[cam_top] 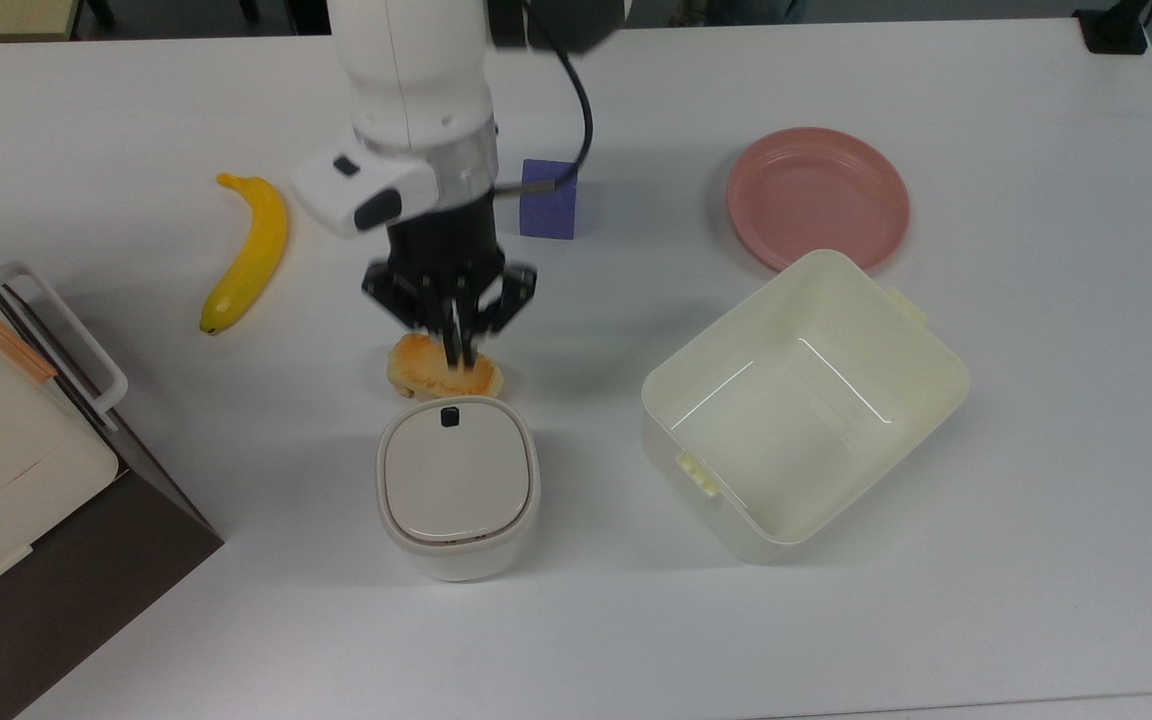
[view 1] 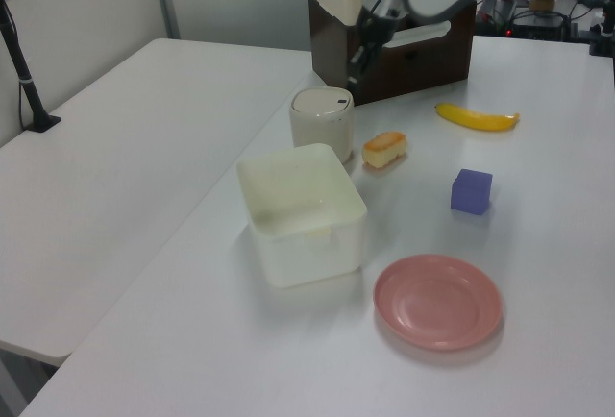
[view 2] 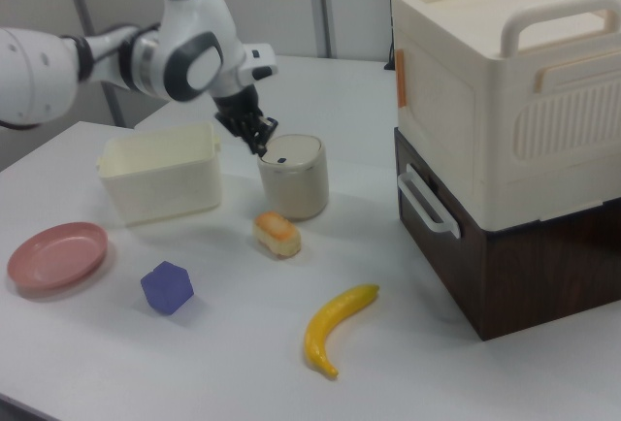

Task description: Close the trash can

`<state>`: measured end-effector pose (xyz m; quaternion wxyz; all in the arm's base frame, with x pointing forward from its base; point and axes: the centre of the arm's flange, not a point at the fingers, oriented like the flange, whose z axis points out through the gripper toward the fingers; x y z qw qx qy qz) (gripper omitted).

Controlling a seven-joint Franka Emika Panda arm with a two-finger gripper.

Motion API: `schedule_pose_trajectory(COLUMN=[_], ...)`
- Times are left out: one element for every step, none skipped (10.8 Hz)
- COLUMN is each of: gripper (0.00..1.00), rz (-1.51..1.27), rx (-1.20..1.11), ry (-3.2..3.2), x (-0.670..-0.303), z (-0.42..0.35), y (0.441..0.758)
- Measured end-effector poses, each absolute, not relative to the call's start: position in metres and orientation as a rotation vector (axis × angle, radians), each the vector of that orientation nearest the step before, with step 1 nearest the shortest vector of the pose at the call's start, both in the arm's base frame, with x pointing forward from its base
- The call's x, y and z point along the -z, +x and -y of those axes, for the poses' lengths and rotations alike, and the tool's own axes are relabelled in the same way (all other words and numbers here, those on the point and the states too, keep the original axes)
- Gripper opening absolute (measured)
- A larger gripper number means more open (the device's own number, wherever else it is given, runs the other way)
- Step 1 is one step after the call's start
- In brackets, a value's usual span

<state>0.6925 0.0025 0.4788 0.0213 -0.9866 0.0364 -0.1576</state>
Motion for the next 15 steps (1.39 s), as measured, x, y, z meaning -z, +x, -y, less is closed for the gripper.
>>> schedule_pose_trajectory(gripper=[0.28,0.44,0.6,0.73,0.89,1.0,1.0,1.0,1.0,1.0,1.0,1.0,1.0,1.0,1.0], rz=[-0.098,-0.067,-0.044,-0.026,-0.016,-0.011,-0.008,-0.008,-0.006,0.0,-0.003,-0.053,-0.121,-0.158,-0.181], rx=[0.35,0.222,0.11,0.029,-0.026,-0.065,-0.089,-0.093,-0.088,-0.084,-0.081,-0.08,-0.082,-0.088,-0.078], ry=[-3.071,-3.079,-3.095,-3.119,-3.143,-3.161,-3.179,-3.185,-3.187,-3.187,-3.186,-3.186,-3.191,-3.2,-3.204], x=[-0.494,-0.511,-0.527,-0.538,-0.545,-0.55,-0.553,-0.557,-0.559,-0.561,-0.561,-0.561,-0.56,-0.558,-0.556], z=[-0.003,-0.003,-0.002,0.001,0.004,0.006,0.008,0.009,0.009,0.007,0.004,0.001,-0.003,-0.006,-0.008], y=[0.674,0.654,0.634,0.619,0.608,0.6,0.595,0.592,0.59,0.589,0.589,0.588,0.588,0.588,0.589])
